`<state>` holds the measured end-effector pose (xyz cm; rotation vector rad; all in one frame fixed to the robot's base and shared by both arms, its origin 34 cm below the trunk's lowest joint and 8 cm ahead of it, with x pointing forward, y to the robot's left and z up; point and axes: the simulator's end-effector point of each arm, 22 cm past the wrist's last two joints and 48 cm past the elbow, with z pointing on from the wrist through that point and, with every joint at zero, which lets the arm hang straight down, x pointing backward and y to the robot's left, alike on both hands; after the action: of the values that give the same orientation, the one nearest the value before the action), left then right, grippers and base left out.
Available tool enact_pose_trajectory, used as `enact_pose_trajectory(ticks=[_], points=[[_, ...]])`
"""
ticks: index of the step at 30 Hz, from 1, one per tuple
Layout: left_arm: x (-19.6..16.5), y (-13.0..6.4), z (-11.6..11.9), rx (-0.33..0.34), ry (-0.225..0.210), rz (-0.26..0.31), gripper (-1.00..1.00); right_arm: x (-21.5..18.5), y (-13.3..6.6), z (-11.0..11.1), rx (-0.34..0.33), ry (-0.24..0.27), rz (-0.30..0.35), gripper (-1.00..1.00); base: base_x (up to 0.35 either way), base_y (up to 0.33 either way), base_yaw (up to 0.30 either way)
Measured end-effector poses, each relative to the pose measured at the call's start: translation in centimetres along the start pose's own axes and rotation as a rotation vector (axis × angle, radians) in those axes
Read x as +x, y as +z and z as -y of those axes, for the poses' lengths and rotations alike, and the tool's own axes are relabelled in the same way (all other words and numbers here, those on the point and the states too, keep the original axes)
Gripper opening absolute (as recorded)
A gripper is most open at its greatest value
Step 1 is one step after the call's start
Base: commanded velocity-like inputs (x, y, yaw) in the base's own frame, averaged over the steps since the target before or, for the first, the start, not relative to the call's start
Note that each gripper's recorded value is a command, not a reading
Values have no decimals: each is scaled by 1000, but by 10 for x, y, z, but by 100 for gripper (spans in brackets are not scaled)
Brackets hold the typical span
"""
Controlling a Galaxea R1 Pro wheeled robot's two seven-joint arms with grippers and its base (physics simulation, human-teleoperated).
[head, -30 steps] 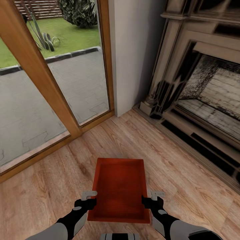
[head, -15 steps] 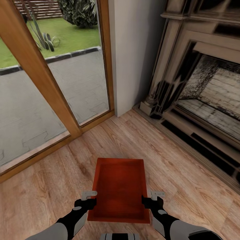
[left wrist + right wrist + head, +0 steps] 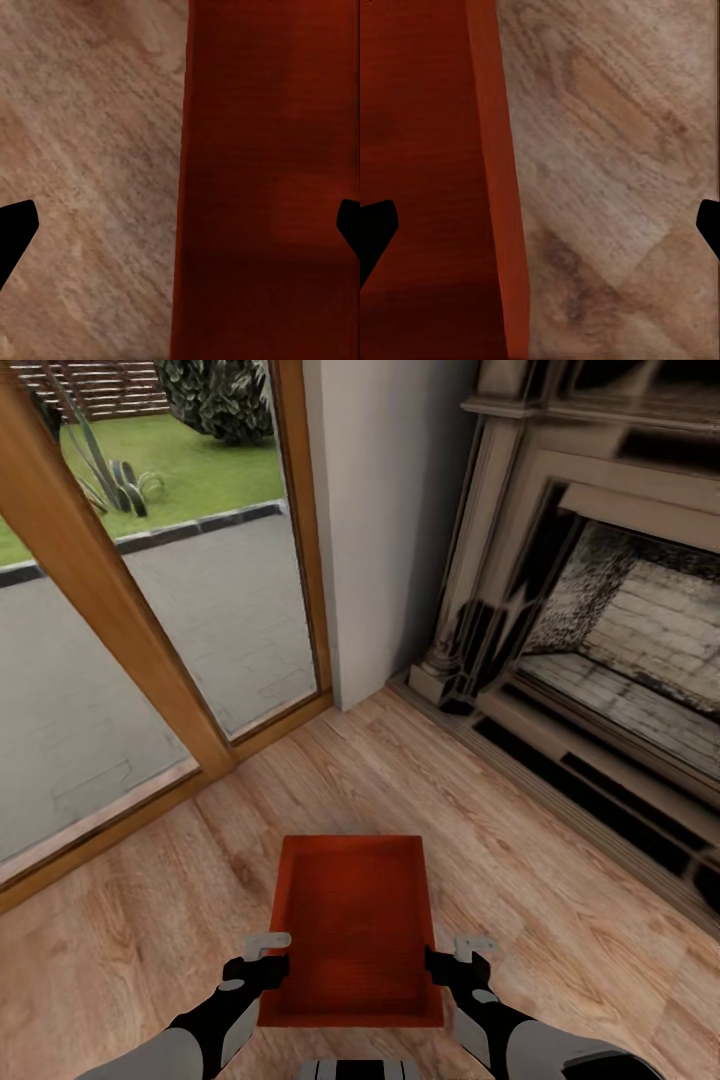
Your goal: Move the two storage containers from the living room to the garage. In the garage, place one container on the floor and stack the other container on top of it (either order is fine).
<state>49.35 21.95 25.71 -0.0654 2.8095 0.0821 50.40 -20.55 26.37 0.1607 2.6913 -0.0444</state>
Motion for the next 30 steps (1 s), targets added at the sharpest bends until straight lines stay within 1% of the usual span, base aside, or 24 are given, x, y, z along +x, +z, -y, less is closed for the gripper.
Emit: enact_pose_trajectory(ticks=[11, 15, 22, 24, 30], points=[[0, 0, 0, -1, 0, 0, 100, -1, 0, 1, -2, -9, 4, 100, 0, 0, -14], [-8, 0, 1, 0, -4, 17, 100, -1, 0, -1, -4, -10, 4, 100, 0, 0, 0], [-13, 0, 1, 2, -6, 26, 100, -1, 0, -2, -14, -17, 5, 100, 0, 0, 0], [-13, 0, 1, 2, -6, 26, 100, -2, 0, -5, -24, -30, 7, 100, 0, 0, 0], [-13, 0, 1, 1, -6, 26, 100, -3, 0, -12, -53, -96, 15, 100, 0, 0, 0]])
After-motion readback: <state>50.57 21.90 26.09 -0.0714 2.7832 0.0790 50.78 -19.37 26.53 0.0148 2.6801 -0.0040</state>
